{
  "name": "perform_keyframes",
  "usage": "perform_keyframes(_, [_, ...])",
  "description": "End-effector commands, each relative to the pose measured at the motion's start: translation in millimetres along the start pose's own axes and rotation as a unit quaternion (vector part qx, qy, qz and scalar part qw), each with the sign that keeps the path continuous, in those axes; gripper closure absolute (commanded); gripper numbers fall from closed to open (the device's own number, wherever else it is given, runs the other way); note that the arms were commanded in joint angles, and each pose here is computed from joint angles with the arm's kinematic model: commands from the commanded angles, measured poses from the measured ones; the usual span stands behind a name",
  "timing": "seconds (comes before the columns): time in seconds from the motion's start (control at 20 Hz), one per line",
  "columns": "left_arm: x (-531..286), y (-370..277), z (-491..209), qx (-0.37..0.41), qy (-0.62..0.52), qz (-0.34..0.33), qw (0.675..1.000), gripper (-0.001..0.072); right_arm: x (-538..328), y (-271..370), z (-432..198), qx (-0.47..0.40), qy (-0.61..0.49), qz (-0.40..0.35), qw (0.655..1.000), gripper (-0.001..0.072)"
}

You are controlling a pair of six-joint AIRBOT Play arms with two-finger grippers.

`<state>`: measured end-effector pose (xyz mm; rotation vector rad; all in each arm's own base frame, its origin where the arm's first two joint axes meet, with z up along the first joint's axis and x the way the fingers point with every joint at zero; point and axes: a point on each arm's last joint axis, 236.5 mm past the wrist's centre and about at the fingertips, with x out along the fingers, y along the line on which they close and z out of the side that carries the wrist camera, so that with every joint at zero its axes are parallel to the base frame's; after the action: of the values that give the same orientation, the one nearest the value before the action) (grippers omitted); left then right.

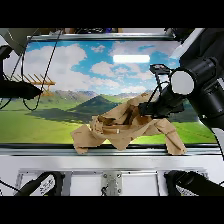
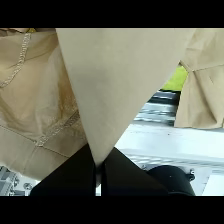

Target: Fold the clothes and pants, and hang the long-sleeved shirts on hangers.

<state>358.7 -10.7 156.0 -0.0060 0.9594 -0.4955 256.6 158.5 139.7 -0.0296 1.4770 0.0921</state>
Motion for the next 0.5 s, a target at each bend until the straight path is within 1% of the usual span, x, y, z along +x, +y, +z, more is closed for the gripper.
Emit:
perform_keyframes(0.0, [-6.9, -29.2, -1.4, 0.071, 0.002, -0.029, 0.997, 0.0692, 0.2, 0.4, -0.3, -0.001, 0.001, 0.000, 1.000, 0.0697])
perform_keyframes(0.1, [-4.1, -45.9, -6.0, 0.162, 0.014, -0.051, 0.985, 0.0693, 0.2, 0.5, -0.4, -0.001, 0.001, 0.000, 1.000, 0.0697])
perform_keyframes(0.2, [-0.7, -67.0, -18.5, 0.271, 0.035, -0.089, 0.958, 0.0693, 0.2, 0.5, -0.4, -0.001, 0.001, 0.000, 1.000, 0.0697])
perform_keyframes(0.25, [1.3, -76.1, -25.5, 0.308, 0.048, -0.106, 0.944, 0.0693, 0.2, 0.4, -0.3, -0.001, 0.001, 0.000, 1.000, 0.0697])
perform_keyframes(0.35, [4.5, -80.5, -35.4, 0.322, 0.075, -0.111, 0.937, 0.0693, 0.2, 0.4, -0.3, -0.001, 0.001, 0.000, 1.000, 0.0697])
perform_keyframes(0.45, [7.0, -87.4, -35.7, 0.346, 0.076, -0.119, 0.928, 0.0693, 0.2, 0.5, -0.4, -0.001, 0.001, 0.000, 1.000, 0.0697])
